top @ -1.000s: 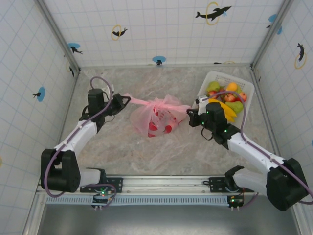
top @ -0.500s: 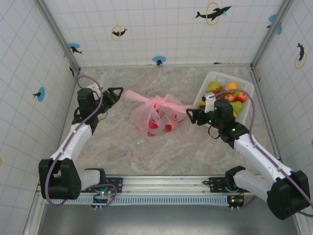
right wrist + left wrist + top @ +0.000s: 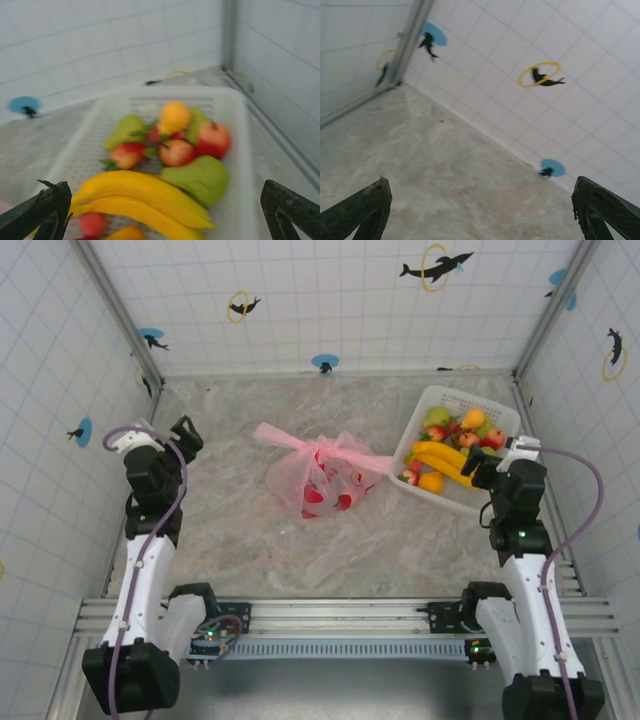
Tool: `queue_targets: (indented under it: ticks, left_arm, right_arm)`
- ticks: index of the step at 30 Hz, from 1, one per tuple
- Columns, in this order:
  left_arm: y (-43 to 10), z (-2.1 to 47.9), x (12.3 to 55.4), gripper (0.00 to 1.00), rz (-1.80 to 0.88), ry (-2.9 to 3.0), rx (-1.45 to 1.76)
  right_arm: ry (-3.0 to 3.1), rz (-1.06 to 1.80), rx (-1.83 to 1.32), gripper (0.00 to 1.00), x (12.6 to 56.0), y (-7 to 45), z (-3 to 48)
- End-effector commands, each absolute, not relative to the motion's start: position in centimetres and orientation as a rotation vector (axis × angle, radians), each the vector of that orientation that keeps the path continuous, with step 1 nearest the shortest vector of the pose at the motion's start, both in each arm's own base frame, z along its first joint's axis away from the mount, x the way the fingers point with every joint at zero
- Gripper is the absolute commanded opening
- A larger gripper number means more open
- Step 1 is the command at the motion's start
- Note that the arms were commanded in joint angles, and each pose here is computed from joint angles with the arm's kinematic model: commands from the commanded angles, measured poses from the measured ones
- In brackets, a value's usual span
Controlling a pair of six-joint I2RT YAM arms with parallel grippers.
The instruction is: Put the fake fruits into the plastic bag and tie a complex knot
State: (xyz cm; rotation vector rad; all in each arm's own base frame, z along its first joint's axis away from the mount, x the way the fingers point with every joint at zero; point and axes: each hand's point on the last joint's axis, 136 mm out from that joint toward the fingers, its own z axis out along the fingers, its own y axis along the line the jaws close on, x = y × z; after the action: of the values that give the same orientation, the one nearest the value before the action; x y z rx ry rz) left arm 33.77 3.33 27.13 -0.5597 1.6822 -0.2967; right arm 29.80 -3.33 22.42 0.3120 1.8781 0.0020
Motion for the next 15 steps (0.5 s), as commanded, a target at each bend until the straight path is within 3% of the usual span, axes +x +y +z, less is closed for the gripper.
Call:
queue_targets:
  ticks: [1,10,15]
  left_arm:
    - [6.6,25.3,33.3,0.94,-0.020,1.651,-0.552]
    - [8.3,17.8,33.7,0.94,0.187,1.737,-0.509]
    - [6.9,14.9,34.5,0.94,0.133,1.798,-0.422]
  right_arm:
    - [1.801,-0.144,0.526,1.00,29.4,-8.0,20.1]
    - [1.761,-0.174,0.484,1.00,31.7,-9.2,15.2]
    - [1.703,-0.137,0.390,1.00,33.7,-7.6,14.4]
